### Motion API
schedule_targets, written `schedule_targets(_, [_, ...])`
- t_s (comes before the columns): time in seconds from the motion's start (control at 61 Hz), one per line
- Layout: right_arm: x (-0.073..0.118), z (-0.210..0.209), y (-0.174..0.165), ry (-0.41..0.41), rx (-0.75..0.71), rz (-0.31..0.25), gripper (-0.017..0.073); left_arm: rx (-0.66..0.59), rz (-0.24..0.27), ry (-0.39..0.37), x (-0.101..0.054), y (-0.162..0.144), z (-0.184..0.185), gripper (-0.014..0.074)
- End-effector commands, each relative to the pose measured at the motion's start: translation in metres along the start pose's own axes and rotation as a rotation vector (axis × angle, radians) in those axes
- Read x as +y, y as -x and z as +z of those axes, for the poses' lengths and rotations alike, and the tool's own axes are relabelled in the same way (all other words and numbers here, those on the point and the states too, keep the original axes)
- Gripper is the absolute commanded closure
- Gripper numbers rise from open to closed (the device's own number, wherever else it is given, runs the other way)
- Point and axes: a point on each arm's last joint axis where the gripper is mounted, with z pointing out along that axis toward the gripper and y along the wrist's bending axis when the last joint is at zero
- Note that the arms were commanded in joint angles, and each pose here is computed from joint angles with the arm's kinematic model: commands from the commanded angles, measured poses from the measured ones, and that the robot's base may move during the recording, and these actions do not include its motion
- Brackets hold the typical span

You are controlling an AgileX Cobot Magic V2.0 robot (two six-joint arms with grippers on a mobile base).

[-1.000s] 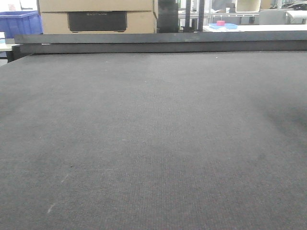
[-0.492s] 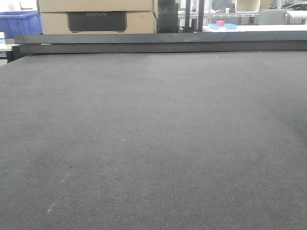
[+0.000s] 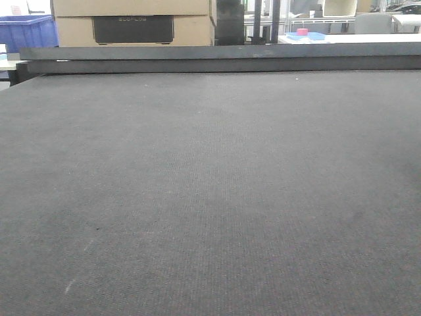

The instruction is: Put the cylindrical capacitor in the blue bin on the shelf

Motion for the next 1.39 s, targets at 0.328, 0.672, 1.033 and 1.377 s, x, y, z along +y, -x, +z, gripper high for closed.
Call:
schedule_targets(0.328, [-0.0005,-0.0019,0.0041,-0.006,-0.033,-0.011,0.0721,-0.032,-0.004,-0.005,-0.0007,0.0028,-0.0017,0.0704])
schedule_targets(0.672, [-0.0005,-0.0019,0.0041,-0.006,-0.033,-0.011,0.0721,-0.032,-0.004,-0.005,-0.0007,0.0028,-0.0017,0.0704])
schedule_targets(1.033, [-0.0005,-0.0019,0.0041,-0.006,-0.033,-0.011,0.0721,-0.03,-0.004,-0.005,-0.0007,0.0027,-0.0012,0.0704])
schedule_targets(1.377, [-0.0005,-0.0019,0.0041,-0.006,-0.033,-0.011,0.0721,-0.048,-0.004,-0.005,-0.0006,0.0031,-0.0064,0.0704])
